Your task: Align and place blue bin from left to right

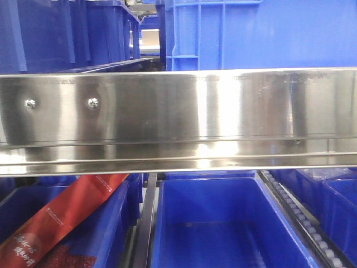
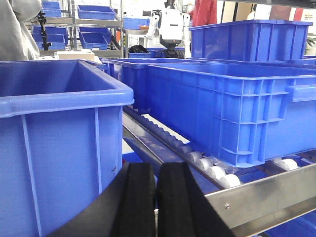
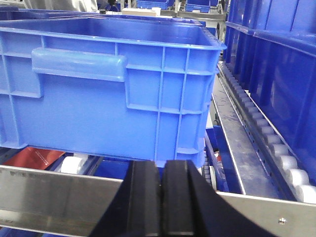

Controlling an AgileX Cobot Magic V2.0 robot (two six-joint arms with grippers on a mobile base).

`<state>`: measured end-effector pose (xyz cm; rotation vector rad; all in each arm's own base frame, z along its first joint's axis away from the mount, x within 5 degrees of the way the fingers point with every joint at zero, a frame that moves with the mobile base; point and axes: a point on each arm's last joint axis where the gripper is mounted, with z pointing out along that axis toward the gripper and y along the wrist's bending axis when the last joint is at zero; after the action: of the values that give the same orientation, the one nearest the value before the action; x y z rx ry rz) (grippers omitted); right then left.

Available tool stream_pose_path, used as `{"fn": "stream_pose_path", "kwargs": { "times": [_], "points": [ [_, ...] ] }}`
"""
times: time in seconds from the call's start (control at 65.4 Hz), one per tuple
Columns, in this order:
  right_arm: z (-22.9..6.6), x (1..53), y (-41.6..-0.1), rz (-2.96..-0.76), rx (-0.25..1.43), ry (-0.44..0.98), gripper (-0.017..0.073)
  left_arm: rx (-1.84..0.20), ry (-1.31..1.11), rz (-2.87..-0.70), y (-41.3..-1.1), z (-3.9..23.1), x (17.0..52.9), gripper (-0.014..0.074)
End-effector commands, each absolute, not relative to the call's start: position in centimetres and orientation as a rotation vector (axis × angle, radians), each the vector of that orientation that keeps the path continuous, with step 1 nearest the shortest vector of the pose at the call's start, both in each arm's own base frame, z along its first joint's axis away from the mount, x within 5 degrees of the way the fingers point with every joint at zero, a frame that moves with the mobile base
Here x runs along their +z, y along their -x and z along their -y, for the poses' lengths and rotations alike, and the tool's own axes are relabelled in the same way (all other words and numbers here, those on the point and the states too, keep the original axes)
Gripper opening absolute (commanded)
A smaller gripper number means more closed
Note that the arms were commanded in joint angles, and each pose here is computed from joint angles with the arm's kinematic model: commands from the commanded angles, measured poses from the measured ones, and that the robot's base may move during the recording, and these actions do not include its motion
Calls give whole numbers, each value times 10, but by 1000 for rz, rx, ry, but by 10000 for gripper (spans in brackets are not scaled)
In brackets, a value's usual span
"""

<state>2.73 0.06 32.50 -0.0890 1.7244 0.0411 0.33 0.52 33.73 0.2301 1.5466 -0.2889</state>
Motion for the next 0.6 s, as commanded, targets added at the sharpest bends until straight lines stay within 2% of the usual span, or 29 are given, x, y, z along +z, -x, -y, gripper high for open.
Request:
{"fn": "stream_pose_path", "kwargs": {
  "times": [0.0,0.398,0.581],
  "points": [
    [0,327,-27,-1694,26,94,-79,-292,-234,-1532,-3,-5,338,13],
    [0,327,-27,-1694,26,94,-79,-284,-227,-1537,-3,-5,337,13],
    [0,327,-27,-1694,26,94,-79,-134,-147,-1489,-16,-3,322,13]
  ]
}}
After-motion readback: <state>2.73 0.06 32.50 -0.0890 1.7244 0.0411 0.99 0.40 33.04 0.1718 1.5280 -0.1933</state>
